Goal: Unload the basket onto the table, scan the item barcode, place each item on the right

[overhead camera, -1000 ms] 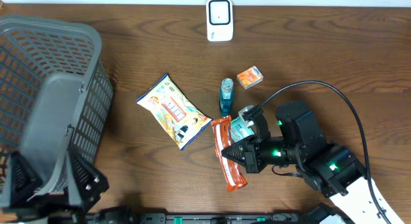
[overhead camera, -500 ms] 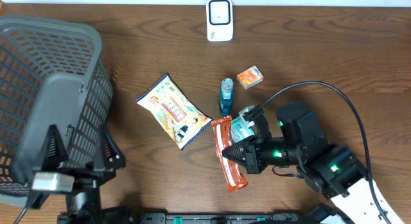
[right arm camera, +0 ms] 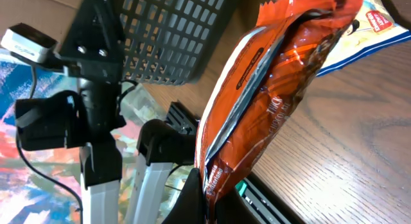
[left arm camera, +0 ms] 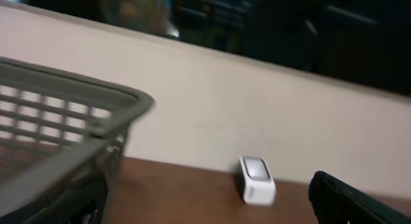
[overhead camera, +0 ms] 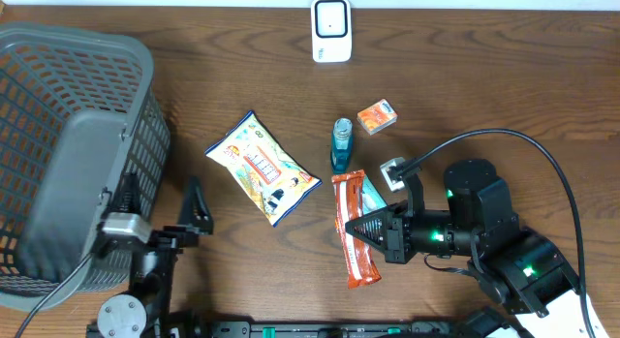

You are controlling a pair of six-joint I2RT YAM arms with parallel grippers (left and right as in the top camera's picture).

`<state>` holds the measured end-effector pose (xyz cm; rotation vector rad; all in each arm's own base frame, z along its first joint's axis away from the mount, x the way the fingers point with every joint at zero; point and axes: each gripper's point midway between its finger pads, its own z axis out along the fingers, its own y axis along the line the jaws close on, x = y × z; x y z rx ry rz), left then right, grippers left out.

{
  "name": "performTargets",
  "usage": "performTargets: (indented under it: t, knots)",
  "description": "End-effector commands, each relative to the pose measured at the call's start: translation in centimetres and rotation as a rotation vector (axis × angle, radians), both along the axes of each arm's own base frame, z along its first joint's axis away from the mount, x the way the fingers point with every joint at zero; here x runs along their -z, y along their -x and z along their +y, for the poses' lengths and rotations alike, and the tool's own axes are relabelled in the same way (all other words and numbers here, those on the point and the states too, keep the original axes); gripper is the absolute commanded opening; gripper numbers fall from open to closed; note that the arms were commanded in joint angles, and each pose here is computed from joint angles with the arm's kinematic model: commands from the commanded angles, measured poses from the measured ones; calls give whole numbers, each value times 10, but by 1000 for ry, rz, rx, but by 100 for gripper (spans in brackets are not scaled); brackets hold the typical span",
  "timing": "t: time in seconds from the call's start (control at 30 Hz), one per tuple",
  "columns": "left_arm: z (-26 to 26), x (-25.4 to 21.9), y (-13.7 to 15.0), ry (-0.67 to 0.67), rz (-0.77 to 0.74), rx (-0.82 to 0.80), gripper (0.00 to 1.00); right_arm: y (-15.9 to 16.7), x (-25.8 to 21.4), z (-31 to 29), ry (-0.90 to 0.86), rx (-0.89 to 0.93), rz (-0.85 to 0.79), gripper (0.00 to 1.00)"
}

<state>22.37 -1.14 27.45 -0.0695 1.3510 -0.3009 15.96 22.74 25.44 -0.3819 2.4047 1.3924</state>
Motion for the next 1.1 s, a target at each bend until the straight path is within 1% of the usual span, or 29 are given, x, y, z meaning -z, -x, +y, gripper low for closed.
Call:
performTargets:
  t: [0.0, 0.07, 0.3, 0.37, 0.5, 0.63, 0.7, 0.83, 1.07]
  knots:
    - [-33, -1, 9, -162, -37, 166, 100, 2, -5, -1, -19, -1, 5, 1]
    - [-42, -3, 13, -199, -61, 214, 100, 2, -5, -1, -20, -1, 5, 1]
    - [-43, -2, 11, -186, -55, 208, 100, 1, -5, -1, -23, 13, 21, 1]
    - [-41, 2, 8, -167, -36, 188, 100, 1, -6, 0, -26, 15, 23, 1]
    - [-28, 16, 0, -121, 33, 93, 100, -2, -9, 1, -40, 22, 16, 1]
    - [-13, 23, -5, -98, 63, 0, 100, -4, -12, 2, -49, 22, 0, 1]
    - [-4, 30, -8, -61, 83, -45, 100, -5, -13, 3, -52, 22, -5, 1]
    - [-2, 47, -12, 9, 128, -43, 100, -6, -12, 2, -46, 30, -8, 1]
    - [-2, 83, -18, 10, 220, -40, 100, -9, -11, 0, -35, 48, -16, 1]
